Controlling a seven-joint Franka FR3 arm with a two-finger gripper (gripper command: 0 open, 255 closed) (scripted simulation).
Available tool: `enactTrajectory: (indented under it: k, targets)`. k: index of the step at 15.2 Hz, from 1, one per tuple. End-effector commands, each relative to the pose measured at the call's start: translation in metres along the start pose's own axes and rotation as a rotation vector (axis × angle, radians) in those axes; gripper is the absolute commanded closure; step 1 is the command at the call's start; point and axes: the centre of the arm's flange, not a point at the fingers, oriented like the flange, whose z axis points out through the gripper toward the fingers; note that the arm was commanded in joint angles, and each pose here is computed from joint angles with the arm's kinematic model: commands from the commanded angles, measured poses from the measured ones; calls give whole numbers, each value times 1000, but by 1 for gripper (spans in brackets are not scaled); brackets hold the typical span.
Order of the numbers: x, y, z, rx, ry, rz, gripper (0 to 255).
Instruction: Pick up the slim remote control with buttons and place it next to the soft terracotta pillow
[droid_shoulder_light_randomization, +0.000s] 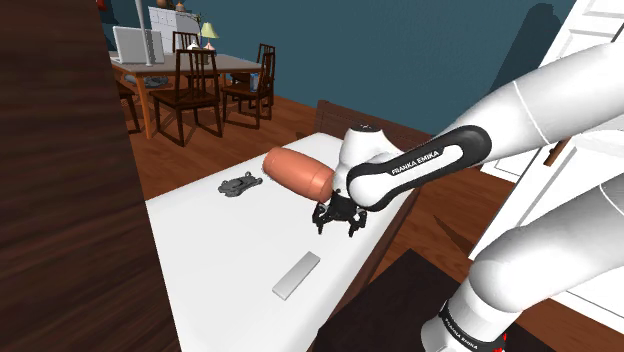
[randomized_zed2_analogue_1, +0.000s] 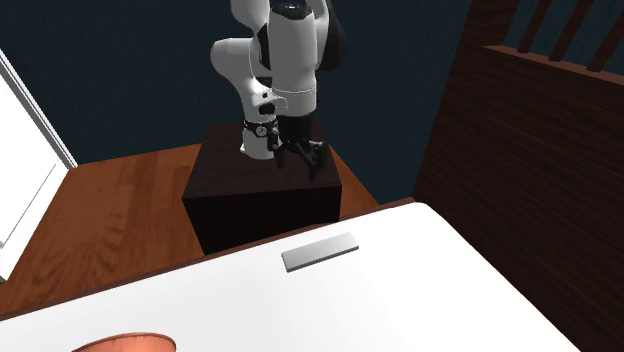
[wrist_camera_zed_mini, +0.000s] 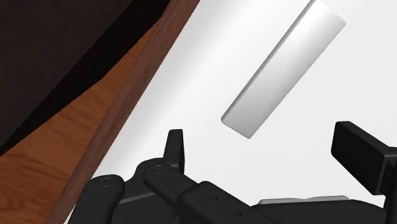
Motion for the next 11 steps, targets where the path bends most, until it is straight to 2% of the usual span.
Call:
enactTrajectory:
  k: [1, 11]
  targets:
    - [-1, -12, 26, 3, -5, 63, 0]
    - [10, -69, 144, 4, -28, 360, 0]
